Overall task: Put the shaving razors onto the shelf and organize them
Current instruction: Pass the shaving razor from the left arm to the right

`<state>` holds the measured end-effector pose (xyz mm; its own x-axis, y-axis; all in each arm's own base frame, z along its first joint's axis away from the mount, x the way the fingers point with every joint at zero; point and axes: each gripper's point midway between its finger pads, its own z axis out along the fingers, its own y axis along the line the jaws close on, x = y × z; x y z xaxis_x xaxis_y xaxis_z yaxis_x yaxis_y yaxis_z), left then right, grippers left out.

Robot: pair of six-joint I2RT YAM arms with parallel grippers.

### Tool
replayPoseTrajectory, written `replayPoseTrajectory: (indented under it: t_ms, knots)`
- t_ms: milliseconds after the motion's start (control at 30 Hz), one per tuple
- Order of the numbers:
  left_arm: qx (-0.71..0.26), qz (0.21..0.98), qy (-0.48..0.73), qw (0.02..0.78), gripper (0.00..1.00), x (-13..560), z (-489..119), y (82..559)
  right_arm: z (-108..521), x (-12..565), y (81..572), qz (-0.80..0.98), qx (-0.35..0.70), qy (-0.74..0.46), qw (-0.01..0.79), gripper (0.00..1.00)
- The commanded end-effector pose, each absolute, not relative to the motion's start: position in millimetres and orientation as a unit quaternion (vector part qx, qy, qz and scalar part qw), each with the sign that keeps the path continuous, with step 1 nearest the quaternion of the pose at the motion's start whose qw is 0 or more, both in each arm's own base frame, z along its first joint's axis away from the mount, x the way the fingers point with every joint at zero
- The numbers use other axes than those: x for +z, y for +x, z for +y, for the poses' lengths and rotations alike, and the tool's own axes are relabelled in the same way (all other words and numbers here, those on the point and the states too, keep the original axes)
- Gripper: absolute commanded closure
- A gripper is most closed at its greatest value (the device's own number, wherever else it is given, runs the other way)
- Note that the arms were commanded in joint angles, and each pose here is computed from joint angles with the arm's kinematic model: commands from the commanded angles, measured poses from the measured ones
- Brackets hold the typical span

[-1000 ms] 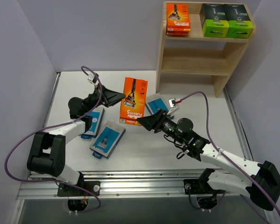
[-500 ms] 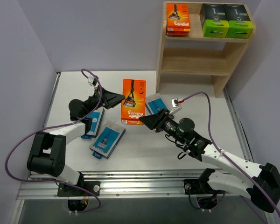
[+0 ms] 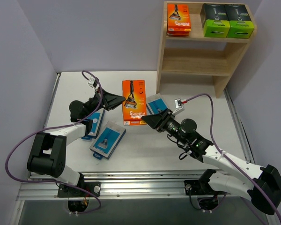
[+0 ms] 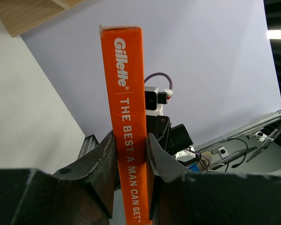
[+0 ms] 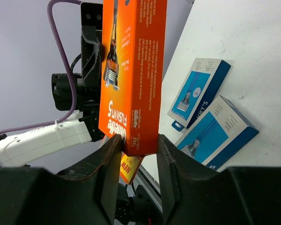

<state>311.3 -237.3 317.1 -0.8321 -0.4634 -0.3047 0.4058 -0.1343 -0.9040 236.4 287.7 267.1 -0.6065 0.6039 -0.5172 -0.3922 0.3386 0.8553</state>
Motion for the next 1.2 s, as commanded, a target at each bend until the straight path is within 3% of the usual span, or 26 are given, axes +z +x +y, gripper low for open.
replayPoseTrajectory:
  t_ms: [0,300,500,567,867,1167]
  knots:
    - [-0.753,0.542,0.110,0.357,0.98,333.1,-238.7,277.6,274.3,326.9,237.4,0.606,0.622,0.089,0.487,0.84]
    - [-0.751,0.563,0.095,0.333,0.90,312.8,-241.7,288.6,262.2,319.8,241.4,0.598,0.626,0.119,0.486,1.00]
    - [-0.749,0.570,0.091,0.325,0.75,307.6,-242.8,293.2,256.4,315.4,242.2,0.593,0.633,0.140,0.478,1.00]
    - [-0.748,0.572,0.086,0.325,0.65,305.8,-241.9,294.9,253.7,310.8,243.2,0.594,0.632,0.150,0.475,1.00]
    - [-0.743,0.586,0.065,0.317,0.50,293.2,-239.0,301.8,238.6,286.0,245.5,0.589,0.636,0.208,0.453,1.00]
    - [-0.735,0.599,0.055,0.313,0.18,281.5,-237.2,307.0,230.0,273.6,246.9,0.588,0.631,0.237,0.448,1.00]
